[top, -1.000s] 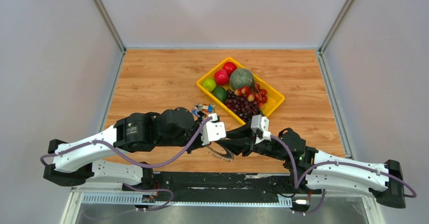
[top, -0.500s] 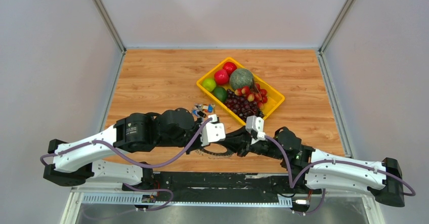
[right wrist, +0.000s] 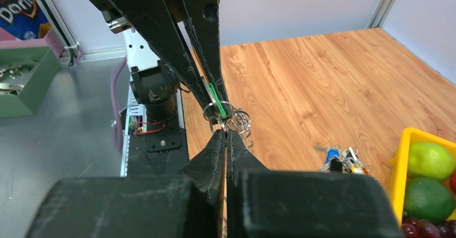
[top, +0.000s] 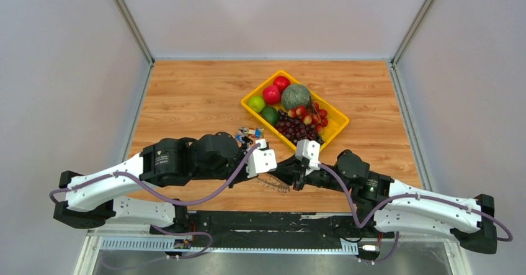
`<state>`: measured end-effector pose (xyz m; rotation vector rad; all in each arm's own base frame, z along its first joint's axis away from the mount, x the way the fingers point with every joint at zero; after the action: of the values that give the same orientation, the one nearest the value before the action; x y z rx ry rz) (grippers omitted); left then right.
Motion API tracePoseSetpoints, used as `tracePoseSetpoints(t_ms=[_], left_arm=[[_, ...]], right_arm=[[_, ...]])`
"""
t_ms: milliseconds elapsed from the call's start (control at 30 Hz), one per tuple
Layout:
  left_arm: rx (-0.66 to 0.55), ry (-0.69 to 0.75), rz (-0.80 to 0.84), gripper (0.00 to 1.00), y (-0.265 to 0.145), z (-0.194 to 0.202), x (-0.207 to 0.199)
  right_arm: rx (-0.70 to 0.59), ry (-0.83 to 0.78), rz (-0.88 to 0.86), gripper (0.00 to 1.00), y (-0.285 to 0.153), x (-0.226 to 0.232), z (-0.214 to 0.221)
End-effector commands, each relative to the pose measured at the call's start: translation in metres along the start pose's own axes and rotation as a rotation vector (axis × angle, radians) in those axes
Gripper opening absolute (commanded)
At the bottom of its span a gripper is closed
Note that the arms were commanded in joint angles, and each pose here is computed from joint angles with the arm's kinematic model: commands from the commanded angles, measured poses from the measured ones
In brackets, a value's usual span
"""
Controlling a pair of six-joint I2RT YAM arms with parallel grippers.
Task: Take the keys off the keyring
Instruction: Remove the key from the keyring.
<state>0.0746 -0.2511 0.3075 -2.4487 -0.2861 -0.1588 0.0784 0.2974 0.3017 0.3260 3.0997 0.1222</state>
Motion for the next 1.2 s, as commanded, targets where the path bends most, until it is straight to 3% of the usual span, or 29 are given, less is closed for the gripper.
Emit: tracePoseSetpoints(t_ms=[0,300,767,900,967,1167], left_arm=[[-0.025,-0.009,-0.013,0.0,0.002,-0.01,0.003],[0.002,-0.022,-0.031,0.0,0.009,0.0,0.003],[-0.072,-0.137,-0.041,0.0,0.022,0.008,0.009],[-0.092,-0.184,-0.034,0.0,0.03,0.012,0.011],[-0.1,-0.197,-0.041,0.0,0.034,0.014,0.014],[-0.168,-0.165,-0.057,0.0,0.027,0.009,0.017]], right_arm=[[0.028,-0.075,-0.029,0.0,0.006,0.001,-0.022],[0.134,-0.24,-0.007,0.0,0.007,-0.01,-0.02],[0.237,-0.544,0.061,0.0,0.002,-0.03,-0.007],[0.244,-0.598,0.048,0.28,0.004,-0.03,-0.008],[0.246,-0.6,0.066,0.37,0.003,-0.033,-0.009],[0.241,-0.465,0.14,0.39,-0.011,-0.036,0.0]])
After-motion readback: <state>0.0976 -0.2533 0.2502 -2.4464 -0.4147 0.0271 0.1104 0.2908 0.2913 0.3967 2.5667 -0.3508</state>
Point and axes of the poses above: each gripper's point midway between its finger pads, its own y axis out along the fingers, its own x axis along the line the jaws close on, z = x × y, the point moved 2 cm from there along -y, back along the fingers, and after that the axes turned 1 degree about -y, right-handed, at the moved point
